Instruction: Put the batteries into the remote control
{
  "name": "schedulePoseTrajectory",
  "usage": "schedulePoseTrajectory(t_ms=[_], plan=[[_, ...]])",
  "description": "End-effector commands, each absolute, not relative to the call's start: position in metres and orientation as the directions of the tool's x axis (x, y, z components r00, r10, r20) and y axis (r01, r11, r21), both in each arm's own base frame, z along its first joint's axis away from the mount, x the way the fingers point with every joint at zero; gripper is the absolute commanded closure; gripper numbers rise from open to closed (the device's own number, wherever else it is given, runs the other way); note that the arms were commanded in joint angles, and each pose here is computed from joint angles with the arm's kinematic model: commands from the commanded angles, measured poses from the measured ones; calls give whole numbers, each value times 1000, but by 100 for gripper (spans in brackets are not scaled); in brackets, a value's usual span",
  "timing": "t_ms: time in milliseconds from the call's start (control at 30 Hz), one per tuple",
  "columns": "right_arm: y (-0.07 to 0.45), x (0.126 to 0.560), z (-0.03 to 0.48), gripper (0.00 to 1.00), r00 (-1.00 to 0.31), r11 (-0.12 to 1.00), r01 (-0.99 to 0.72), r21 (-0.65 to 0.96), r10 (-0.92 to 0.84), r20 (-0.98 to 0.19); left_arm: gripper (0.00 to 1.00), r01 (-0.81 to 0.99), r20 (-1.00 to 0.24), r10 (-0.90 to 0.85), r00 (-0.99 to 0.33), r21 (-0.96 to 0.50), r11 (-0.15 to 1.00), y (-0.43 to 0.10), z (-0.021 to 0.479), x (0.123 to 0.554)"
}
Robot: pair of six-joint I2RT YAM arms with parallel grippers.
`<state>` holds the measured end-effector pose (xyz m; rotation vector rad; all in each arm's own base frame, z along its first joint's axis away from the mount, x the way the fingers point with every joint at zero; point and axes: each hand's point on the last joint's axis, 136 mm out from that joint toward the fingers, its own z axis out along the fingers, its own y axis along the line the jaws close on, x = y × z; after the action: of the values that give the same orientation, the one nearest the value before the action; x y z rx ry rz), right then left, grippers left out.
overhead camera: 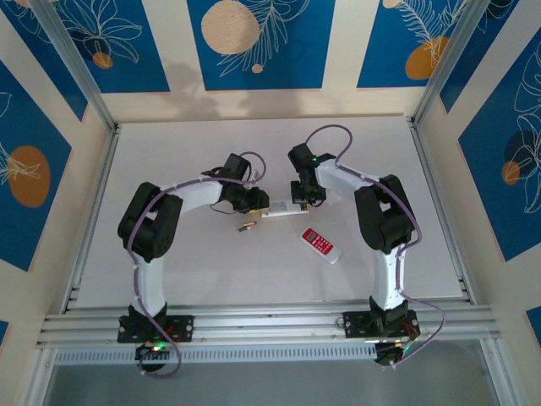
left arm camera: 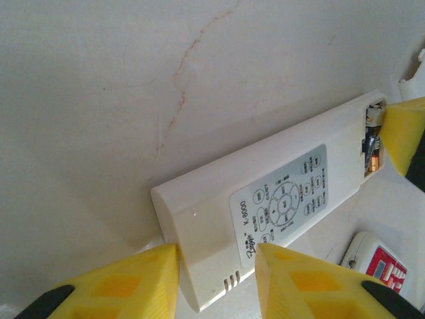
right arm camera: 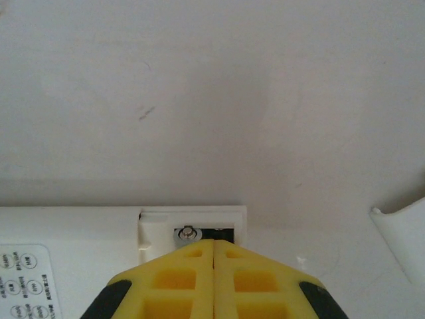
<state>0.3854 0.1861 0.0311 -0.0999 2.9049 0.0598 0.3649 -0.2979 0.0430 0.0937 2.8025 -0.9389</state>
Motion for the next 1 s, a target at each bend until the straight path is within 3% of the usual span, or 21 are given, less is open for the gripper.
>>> schedulePoseTrajectory(t_ms=[0, 200, 600, 967], plan=[[189, 354, 2, 92, -991, 996, -84, 26, -81, -111, 63, 133, -172, 36, -984, -597, 791, -304, 40, 358], [185, 331, -3, 92, -996, 998, -66, 6, -65, -68, 64, 134, -176, 34, -984, -598, 791, -304, 42, 358], [191, 387, 85, 90, -964, 995, -71, 73, -49, -262, 63, 132, -178, 30, -984, -596, 792, -303, 42, 358], [195, 387, 43, 90, -982, 994, -46, 102, -26, -187, 63, 136, -177, 36, -984, -592, 794, -303, 42, 359]])
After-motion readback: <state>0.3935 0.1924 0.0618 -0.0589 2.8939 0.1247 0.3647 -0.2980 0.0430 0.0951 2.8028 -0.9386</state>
